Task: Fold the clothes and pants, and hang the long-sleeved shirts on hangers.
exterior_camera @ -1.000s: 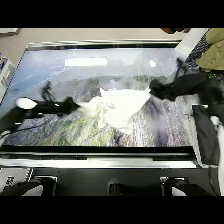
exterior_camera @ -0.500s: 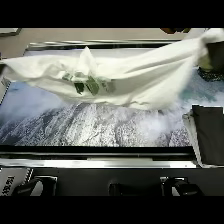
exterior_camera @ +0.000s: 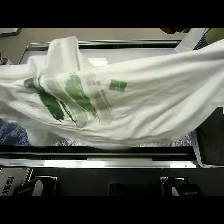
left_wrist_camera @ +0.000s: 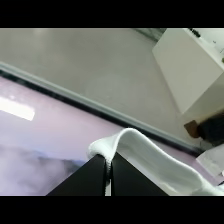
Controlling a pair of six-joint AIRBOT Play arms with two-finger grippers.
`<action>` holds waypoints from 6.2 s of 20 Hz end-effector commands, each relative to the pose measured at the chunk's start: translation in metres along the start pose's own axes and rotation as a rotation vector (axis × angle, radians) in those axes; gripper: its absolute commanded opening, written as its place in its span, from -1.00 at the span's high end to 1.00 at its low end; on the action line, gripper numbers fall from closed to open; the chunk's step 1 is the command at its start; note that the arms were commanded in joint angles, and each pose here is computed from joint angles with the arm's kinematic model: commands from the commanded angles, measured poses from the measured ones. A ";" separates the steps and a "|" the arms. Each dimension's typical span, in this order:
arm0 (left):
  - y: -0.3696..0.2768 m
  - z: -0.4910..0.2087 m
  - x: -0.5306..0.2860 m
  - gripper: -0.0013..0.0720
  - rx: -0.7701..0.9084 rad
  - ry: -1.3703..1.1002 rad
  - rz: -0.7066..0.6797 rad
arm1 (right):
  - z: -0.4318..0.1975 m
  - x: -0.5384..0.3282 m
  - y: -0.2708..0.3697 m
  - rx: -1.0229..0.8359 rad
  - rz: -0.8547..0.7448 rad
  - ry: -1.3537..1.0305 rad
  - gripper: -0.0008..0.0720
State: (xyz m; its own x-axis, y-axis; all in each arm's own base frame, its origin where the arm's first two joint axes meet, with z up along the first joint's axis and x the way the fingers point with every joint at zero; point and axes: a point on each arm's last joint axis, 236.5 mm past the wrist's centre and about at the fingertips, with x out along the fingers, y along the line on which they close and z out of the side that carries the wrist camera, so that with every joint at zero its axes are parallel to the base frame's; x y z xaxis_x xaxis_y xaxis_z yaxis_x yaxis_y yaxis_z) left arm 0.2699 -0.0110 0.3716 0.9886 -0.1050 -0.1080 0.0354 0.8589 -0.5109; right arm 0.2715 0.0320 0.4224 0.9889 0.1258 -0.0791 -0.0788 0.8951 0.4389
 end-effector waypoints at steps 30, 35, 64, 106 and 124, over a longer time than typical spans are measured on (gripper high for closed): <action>0.266 -0.221 0.111 -0.42 -0.385 0.826 0.333 | -0.327 0.075 -0.225 0.288 -0.211 1.236 -0.29; 0.265 -0.259 0.092 -0.42 -0.446 0.893 0.348 | -0.442 -0.036 -0.208 0.433 -0.254 1.447 -0.40; 0.269 -0.276 0.087 -0.42 -0.387 0.932 0.312 | -0.500 -0.034 -0.174 0.506 -0.229 1.544 0.88; 0.063 -0.108 0.176 0.94 0.012 0.545 -0.162 | -0.132 0.177 -0.090 -0.060 -0.051 0.505 0.89; -0.044 0.116 -0.067 0.94 0.308 -0.203 0.132 | 0.106 -0.067 0.037 -0.202 -0.016 -0.206 0.89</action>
State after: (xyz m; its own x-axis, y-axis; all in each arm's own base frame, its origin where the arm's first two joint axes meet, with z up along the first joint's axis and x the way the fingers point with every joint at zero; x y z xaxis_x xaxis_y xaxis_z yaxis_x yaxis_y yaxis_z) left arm 0.2171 0.0078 0.5065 0.9971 0.0588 0.0487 -0.0474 0.9766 -0.2097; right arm 0.2108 0.0195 0.5475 0.9867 0.0706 0.1467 -0.1003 0.9733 0.2064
